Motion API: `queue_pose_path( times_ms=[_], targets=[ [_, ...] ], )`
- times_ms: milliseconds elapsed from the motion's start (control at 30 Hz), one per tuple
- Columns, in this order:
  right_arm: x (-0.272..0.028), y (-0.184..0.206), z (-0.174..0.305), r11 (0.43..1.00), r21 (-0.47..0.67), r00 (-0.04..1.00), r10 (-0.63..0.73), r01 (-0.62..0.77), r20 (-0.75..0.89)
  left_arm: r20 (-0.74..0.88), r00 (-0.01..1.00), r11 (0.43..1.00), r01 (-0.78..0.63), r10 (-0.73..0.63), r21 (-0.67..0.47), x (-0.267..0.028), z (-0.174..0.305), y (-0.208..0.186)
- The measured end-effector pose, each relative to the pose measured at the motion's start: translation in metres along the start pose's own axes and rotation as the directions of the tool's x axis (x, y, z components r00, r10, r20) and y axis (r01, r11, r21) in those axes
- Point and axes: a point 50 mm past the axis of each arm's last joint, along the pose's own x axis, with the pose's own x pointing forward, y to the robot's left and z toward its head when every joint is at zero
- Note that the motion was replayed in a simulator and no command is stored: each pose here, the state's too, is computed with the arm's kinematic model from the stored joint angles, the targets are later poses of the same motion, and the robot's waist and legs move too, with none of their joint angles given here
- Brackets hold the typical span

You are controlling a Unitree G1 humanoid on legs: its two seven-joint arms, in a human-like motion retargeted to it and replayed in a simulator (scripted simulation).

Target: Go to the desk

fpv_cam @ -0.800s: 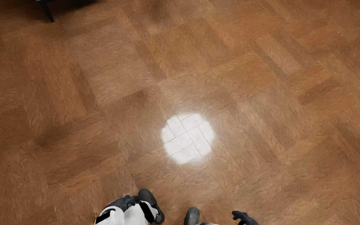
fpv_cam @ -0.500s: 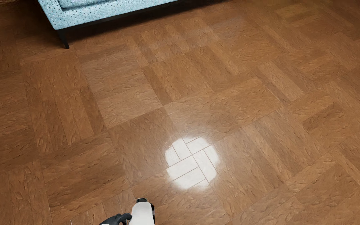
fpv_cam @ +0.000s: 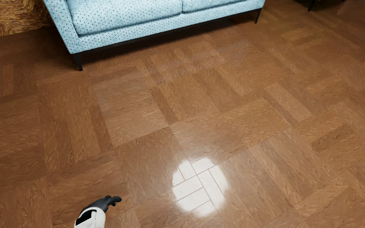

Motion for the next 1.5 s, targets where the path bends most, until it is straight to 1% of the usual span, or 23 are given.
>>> queue_pose_path(
  times_ms=[67, 100, 200, 233, 300, 367, 400, 500, 567, 633, 733, 833, 867, 933, 1000, 1067, 1100, 1167, 1233, 1300, 1400, 1467, 1500],
  targets=[
    [0.002, -0.009, 0.015, 0.999, 0.039, 0.998, -0.034, 0.032, 0.050, -0.016, 0.997, 0.991, -0.074, 0.072, -0.107, -0.005, -0.014, 0.004],
    [0.002, -0.012, 0.028, 0.999, 0.015, 0.994, -0.051, 0.049, 0.100, -0.057, 0.995, 0.980, -0.095, 0.086, -0.172, -0.009, -0.026, 0.000],
    [-0.005, -0.007, 0.069, 0.995, -0.076, 0.952, -0.037, 0.063, 0.305, -0.290, 0.957, 0.935, -0.106, 0.003, -0.340, -0.026, -0.079, -0.035],
    [-0.010, -0.002, 0.080, 0.995, -0.080, 0.932, -0.020, 0.053, 0.362, -0.344, 0.937, 0.930, -0.067, -0.066, -0.361, -0.031, -0.087, -0.052],
    [-0.019, 0.004, 0.089, 0.998, -0.057, 0.899, -0.012, 0.041, 0.438, -0.356, 0.900, 0.945, 0.152, -0.253, -0.288, -0.045, -0.097, -0.091],
    [-0.019, -0.003, 0.082, 0.999, 0.020, 0.910, -0.047, 0.042, 0.413, -0.305, 0.859, 0.909, 0.364, -0.412, -0.202, -0.059, -0.088, -0.125],
    [-0.018, -0.007, 0.074, 0.996, 0.075, 0.922, -0.080, 0.055, 0.378, -0.288, 0.837, 0.882, 0.412, -0.465, -0.227, -0.064, -0.080, -0.138],
    [-0.015, -0.027, 0.056, 0.967, 0.232, 0.939, -0.173, 0.104, 0.297, -0.212, 0.840, 0.840, 0.409, -0.499, -0.355, -0.072, -0.050, -0.157],
    [-0.015, -0.044, 0.056, 0.961, 0.240, 0.929, -0.209, 0.138, 0.304, -0.166, 0.871, 0.839, 0.368, -0.462, -0.401, -0.074, -0.040, -0.156],
    [-0.018, -0.060, 0.076, 0.955, 0.240, 0.896, -0.255, 0.174, 0.364, -0.167, 0.901, 0.858, 0.305, -0.401, -0.414, -0.076, -0.046, -0.149],
    [-0.025, -0.067, 0.132, 0.967, 0.175, 0.819, -0.249, 0.183, 0.517, -0.238, 0.915, 0.900, 0.223, -0.326, -0.376, -0.089, -0.074, -0.145],
    [-0.032, -0.050, 0.169, 0.979, -0.023, 0.770, -0.147, 0.205, 0.621, -0.349, 0.862, 0.909, 0.253, -0.368, -0.332, -0.108, -0.114, -0.150],
    [-0.031, -0.042, 0.171, 0.977, -0.081, 0.775, -0.107, 0.199, 0.623, -0.384, 0.858, 0.924, 0.232, -0.342, -0.304, -0.111, -0.125, -0.146],
    [-0.021, -0.028, 0.153, 0.975, -0.157, 0.824, -0.044, 0.160, 0.564, -0.451, 0.862, 0.941, 0.082, -0.233, -0.330, -0.108, -0.137, -0.133],
    [-0.003, -0.018, 0.110, 0.969, -0.228, 0.921, -0.001, 0.097, 0.390, -0.515, 0.843, 0.881, -0.116, -0.157, -0.458, -0.101, -0.134, -0.125],
    [0.012, -0.023, 0.065, 0.942, -0.331, 0.987, 0.004, 0.051, 0.163, -0.479, 0.873, 0.860, -0.171, -0.095, -0.481, -0.083, -0.117, -0.110],
    [0.016, -0.029, 0.044, 0.934, -0.354, 0.997, -0.017, 0.042, 0.073, -0.430, 0.903, 0.866, -0.194, -0.026, -0.461, -0.066, -0.103, -0.089],
    [0.016, -0.045, 0.005, 0.966, -0.251, 0.997, -0.068, 0.059, -0.028, -0.282, 0.946, 0.875, -0.270, 0.162, -0.401, -0.039, -0.077, -0.040],
    [0.008, -0.066, -0.030, 0.987, -0.061, 0.987, -0.150, 0.147, -0.061, -0.095, 0.937, 0.867, -0.347, 0.336, -0.357, -0.017, -0.039, 0.019],
    [-0.006, -0.076, -0.065, 0.960, 0.112, 0.962, -0.244, 0.257, -0.120, 0.092, 0.878, 0.859, -0.429, 0.469, -0.279, -0.008, 0.007, 0.083],
    [-0.027, -0.063, -0.111, 0.884, 0.278, 0.909, -0.291, 0.375, -0.299, 0.281, 0.808, 0.855, -0.493, 0.518, -0.160, -0.015, 0.073, 0.153],
    [-0.039, -0.036, -0.130, 0.864, 0.343, 0.893, -0.226, 0.368, -0.390, 0.355, 0.770, 0.843, -0.523, 0.531, -0.127, -0.026, 0.104, 0.172],
    [-0.041, -0.017, -0.132, 0.874, 0.366, 0.899, -0.159, 0.320, -0.408, 0.363, 0.753, 0.832, -0.532, 0.550, -0.158, -0.030, 0.111, 0.173]
  ],
)
